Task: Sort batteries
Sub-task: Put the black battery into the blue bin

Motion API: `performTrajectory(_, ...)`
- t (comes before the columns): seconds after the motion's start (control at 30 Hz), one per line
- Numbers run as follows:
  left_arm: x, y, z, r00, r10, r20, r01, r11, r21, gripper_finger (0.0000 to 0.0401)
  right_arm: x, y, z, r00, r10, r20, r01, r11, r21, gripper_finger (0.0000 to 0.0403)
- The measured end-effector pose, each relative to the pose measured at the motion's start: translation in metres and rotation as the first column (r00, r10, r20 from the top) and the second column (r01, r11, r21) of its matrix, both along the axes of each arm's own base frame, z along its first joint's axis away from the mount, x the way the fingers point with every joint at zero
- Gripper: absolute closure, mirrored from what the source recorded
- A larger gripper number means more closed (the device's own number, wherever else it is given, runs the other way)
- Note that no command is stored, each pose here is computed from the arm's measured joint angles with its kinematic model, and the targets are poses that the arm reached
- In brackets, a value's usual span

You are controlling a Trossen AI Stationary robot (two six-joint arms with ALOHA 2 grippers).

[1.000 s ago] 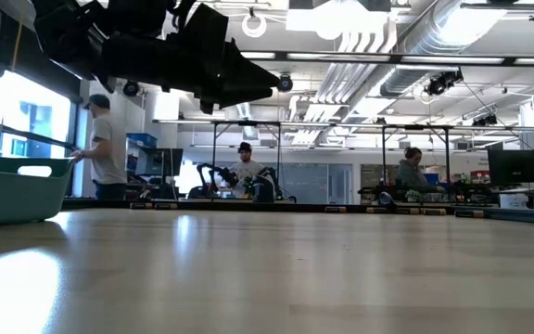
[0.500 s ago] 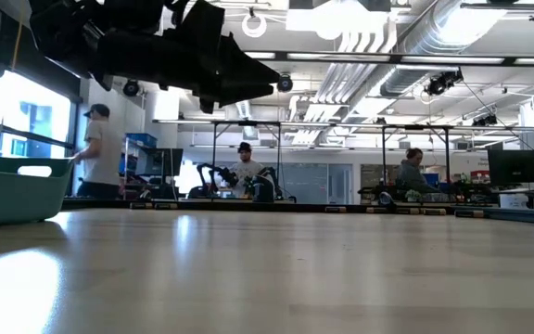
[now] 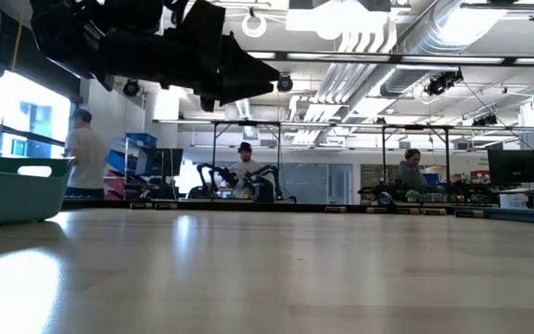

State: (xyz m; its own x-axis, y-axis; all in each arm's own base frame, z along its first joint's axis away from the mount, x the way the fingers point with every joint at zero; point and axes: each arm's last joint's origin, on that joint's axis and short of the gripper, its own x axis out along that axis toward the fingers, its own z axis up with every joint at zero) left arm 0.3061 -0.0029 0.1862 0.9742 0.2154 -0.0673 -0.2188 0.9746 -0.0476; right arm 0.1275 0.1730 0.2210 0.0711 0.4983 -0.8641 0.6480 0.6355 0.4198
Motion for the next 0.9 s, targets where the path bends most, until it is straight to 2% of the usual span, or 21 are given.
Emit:
performTrajectory(0.13, 0.0, 0.004, 0.0, 1.0, 0.01, -0.009, -0.01, 0.999, 0.042, 0.0234, 0.0, -0.03, 0.046, 0.988, -0.05, 0.147, 0.059, 0.997, -0.056, 0.032)
performTrajectory(0.2, 0.0, 0.006, 0.0, 1.0, 0.017, -0.014, -0.016, 0.998, 0.061, 0.0234, 0.002, -0.049, 0.065, 0.949, -0.038, 0.313, 0.099, 0.978, -0.181, 0.032)
performTrajectory(0.27, 0.0, 0.009, 0.0, 1.0, 0.025, -0.018, -0.024, 0.996, 0.08, 0.0234, 0.006, -0.07, 0.079, 0.87, 0.018, 0.493, 0.19, 0.91, -0.368, 0.032)
performTrajectory(0.33, 0.0, 0.012, 0.0, 0.999, 0.034, -0.025, -0.032, 0.994, 0.1, 0.0234, 0.012, -0.091, 0.092, 0.811, 0.058, 0.583, 0.309, 0.803, -0.509, 0.032)
performTrajectory(0.43, 0.0, 0.017, 0.0, 0.998, 0.048, -0.032, -0.044, 0.991, 0.128, 0.0234, 0.021, -0.127, 0.097, 0.85, 0.088, 0.519, 0.32, 0.697, -0.642, 0.032)
performTrajectory(0.57, -0.001, 0.024, 0.0, 0.997, 0.07, -0.04, -0.063, 0.985, 0.16, 0.0234, 0.03, -0.179, 0.091, 0.932, 0.018, 0.362, 0.269, 0.635, -0.724, 0.032)
performTrajectory(0.73, -0.001, 0.032, -0.001, 0.994, 0.096, -0.046, -0.087, 0.982, 0.168, 0.0234, 0.042, -0.245, 0.071, 0.989, -0.011, 0.148, 0.119, 0.656, -0.745, 0.0295)
performTrajectory(0.9, -0.002, 0.036, -0.002, 0.992, 0.11, -0.055, -0.099, 0.981, 0.169, 0.0234, 0.048, -0.301, 0.037, 0.998, -0.042, -0.052, -0.004, 0.732, -0.681, 0.0223)
